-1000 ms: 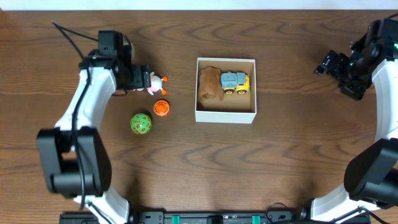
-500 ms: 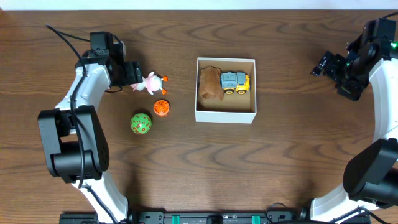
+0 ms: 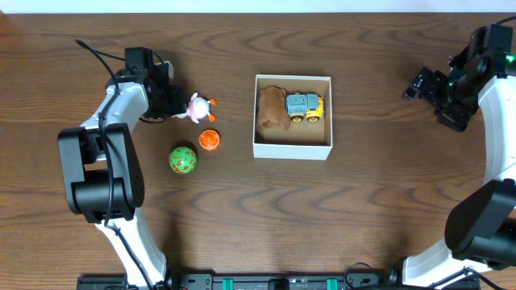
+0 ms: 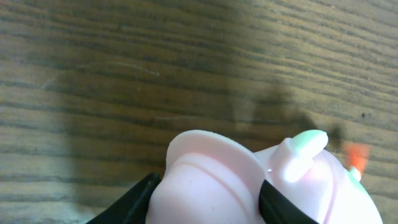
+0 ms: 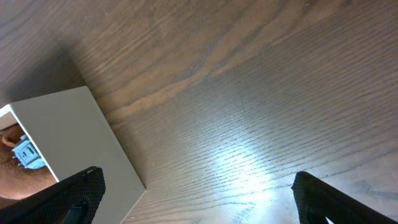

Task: Pack container
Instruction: 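Move left gripper to white-pink toy figure and grasp it, then carry figure right with left gripper and drop into box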

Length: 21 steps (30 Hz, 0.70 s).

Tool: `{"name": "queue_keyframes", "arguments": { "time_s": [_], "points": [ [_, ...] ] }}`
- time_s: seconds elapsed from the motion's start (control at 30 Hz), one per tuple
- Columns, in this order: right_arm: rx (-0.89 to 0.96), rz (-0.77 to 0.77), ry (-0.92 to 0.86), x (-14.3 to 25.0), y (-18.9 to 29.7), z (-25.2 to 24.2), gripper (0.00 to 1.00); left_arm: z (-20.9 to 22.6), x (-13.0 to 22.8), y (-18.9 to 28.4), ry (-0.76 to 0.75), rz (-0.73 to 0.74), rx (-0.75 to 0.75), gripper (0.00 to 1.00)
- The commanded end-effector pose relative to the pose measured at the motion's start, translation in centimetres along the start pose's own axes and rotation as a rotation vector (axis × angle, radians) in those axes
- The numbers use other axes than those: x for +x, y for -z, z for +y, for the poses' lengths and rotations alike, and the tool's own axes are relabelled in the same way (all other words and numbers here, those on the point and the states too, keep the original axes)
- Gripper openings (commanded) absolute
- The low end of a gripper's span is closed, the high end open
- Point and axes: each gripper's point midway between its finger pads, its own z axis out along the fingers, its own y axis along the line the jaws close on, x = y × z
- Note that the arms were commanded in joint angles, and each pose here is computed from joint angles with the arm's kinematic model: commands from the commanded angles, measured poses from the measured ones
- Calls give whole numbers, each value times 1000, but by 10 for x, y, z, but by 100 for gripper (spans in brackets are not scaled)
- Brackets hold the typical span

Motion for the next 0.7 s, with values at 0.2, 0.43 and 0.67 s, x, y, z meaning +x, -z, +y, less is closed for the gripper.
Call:
{"name": "queue_keyframes", "arguments": {
  "time_s": [0.2,0.43,0.67],
  "points": [
    [5,19,2,3,-5,1,99,-40,-25,100,-76,-164,25,39],
    [5,19,2,4,-5,1,99,-118,1,181,-229,-239,101,34],
    [5,21,2,4,-5,1,99,-210,52,193,-331,-187,231,25]
  ]
}}
